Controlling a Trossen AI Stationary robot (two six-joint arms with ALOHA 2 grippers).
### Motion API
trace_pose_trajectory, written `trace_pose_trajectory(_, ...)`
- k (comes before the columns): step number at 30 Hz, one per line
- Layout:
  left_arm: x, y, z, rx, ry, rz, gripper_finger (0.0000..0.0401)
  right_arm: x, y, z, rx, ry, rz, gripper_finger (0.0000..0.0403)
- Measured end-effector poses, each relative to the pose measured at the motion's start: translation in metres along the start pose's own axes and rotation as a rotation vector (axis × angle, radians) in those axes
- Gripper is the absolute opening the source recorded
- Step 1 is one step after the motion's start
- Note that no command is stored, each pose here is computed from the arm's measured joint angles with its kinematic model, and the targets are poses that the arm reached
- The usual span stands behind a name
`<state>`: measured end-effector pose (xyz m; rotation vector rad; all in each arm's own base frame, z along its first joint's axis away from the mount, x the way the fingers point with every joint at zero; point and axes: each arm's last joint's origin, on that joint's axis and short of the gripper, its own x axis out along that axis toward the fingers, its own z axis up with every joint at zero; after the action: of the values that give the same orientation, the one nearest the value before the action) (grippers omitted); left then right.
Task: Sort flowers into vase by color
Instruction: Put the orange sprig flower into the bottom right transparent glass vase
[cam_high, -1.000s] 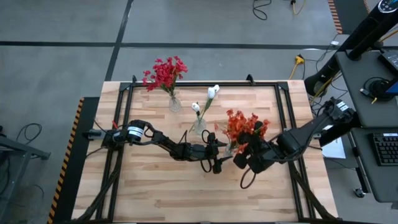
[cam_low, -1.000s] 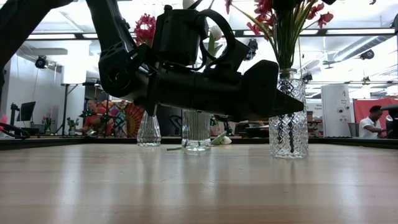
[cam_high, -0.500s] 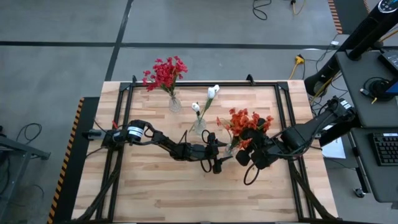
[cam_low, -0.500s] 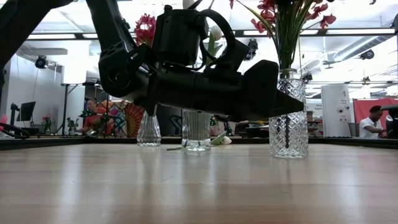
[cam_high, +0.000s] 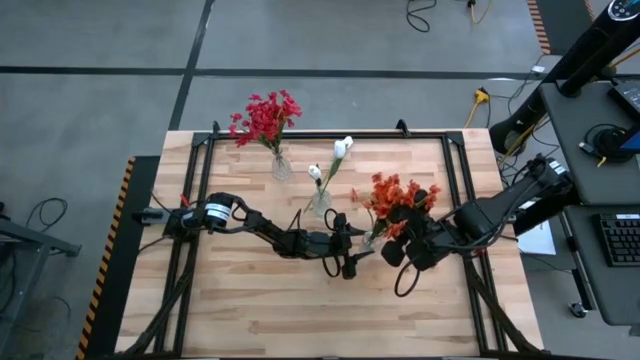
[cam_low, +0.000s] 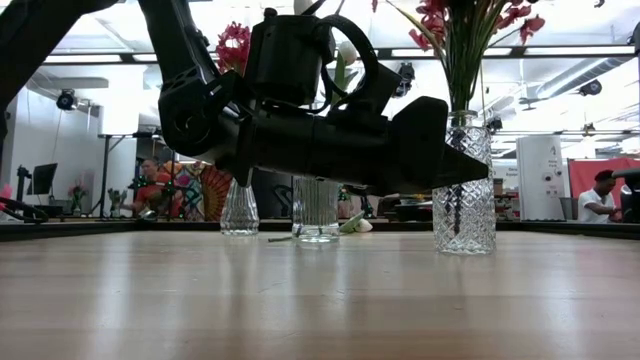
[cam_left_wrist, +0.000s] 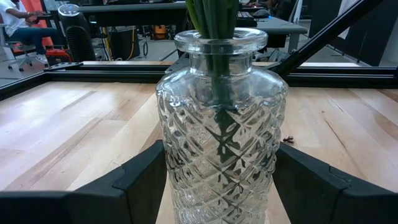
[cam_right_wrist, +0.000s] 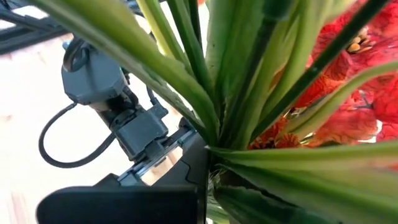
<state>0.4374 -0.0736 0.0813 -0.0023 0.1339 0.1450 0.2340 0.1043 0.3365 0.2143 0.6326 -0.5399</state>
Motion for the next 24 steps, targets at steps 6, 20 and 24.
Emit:
trace_pose_trajectory(6, 0.0, 0.0, 0.0, 0.0, 0.0, 0.0, 0.0246, 0.01, 0.007, -0.004, -0.037, 0.018, -0.021, 0.0018)
trace_pose_trajectory(20, 0.0, 0.0, 0.0, 0.0, 0.0, 0.0, 0.0246, 0.032, 0.025, -0.015, -0.148, 0.053, -0.05, 0.0018)
trace_pose_trajectory(24, 0.0, 0.0, 0.0, 0.0, 0.0, 0.0, 0.0246, 0.036, 0.028, -0.017, -0.199, 0.061, -0.053, 0.0018)
